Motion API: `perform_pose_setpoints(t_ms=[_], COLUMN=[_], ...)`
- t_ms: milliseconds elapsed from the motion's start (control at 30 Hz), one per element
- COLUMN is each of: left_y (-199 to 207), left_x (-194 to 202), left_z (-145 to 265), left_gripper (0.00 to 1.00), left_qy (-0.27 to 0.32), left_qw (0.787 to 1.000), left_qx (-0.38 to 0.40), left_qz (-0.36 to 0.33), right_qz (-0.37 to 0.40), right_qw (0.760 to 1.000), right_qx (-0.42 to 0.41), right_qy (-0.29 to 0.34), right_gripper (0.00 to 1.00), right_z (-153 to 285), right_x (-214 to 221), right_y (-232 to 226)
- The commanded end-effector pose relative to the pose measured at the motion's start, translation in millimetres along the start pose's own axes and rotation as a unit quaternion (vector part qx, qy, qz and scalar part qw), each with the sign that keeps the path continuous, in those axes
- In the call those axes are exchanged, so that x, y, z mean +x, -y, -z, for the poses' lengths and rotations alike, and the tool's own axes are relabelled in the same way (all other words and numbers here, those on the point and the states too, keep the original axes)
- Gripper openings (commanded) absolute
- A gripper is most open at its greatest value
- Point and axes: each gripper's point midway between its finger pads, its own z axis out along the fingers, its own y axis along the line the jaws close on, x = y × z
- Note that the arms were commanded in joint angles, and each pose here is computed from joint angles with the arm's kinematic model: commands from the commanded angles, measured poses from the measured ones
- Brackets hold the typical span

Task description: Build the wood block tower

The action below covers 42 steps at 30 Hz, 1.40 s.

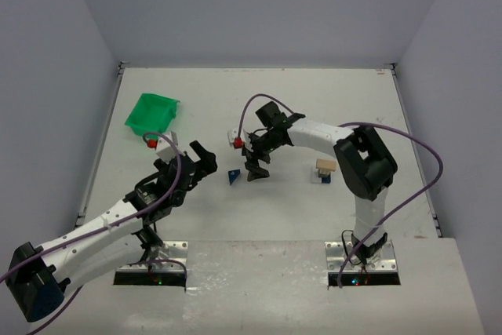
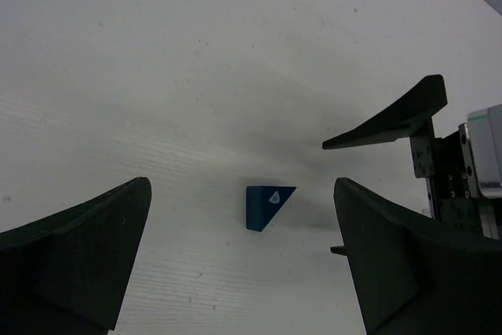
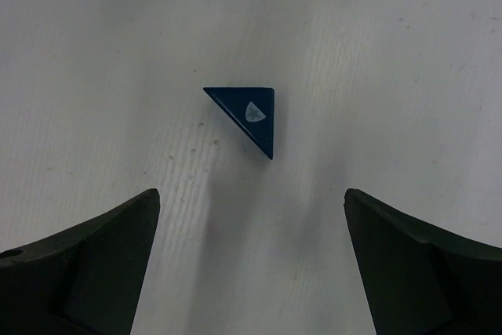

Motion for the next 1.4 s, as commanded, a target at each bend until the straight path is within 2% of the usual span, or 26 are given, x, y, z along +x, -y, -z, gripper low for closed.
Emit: perform_pose_setpoints(t_ms=[0,167,233,400,567,667,800,1033,1133,1233,1367], left_y=[10.9,11.5,11.2,11.4,14.7,18.3,28.4,24.9,28.0,48.4,80.6], left_x=[-9.5,-8.7,-8.5,-8.1,-6.8,-4.9,-4.3,-1.1,0.2,-3.4,-20.3], left_z=[-1.0,-2.5,-2.7,-2.3,-1.3,-0.5,1.8,5.6,6.9,12.1,23.2], left_gripper=[1.00,1.00,1.00,1.00,1.00,1.00,1.00,1.00,1.00,1.00,1.00], left_qy=[0.013,0.013,0.013,0.012,0.006,0.000,-0.010,-0.022,-0.022,-0.020,0.005], left_qw=[1.000,1.000,1.000,1.000,1.000,1.000,0.999,0.999,0.998,0.993,0.980], left_qx=[0.008,0.008,0.007,0.009,0.018,0.027,0.049,0.044,0.060,0.116,0.196], left_qz=[0.012,0.009,0.009,0.009,0.007,0.008,0.005,0.008,0.013,0.011,0.034], right_qz=[0.030,0.018,0.009,0.000,-0.008,0.001,0.022,0.016,0.025,0.029,0.039], right_qw=[0.999,0.999,0.999,1.000,0.999,0.999,0.996,0.986,0.969,0.944,0.924], right_qx=[0.020,0.023,0.026,0.021,0.028,0.043,0.084,0.138,0.216,0.291,0.331], right_qy=[0.007,-0.015,-0.018,-0.014,-0.014,-0.001,0.038,0.096,0.120,0.151,0.189], right_gripper=[0.95,0.84,0.76,0.48,0.11,0.00,0.00,0.00,0.00,0.00,0.00], right_z=[-19.2,-35.7,-41.3,-49.6,-48.1,-42.6,-28.9,-9.5,11.9,42.0,68.3], right_x=[-18.1,-4.8,0.5,6.2,7.5,-0.9,-18.7,-49.3,-66.4,-88.2,-104.4], right_y=[19.3,22.5,22.4,13.7,10.5,12.1,12.0,18.5,38.5,52.9,46.9])
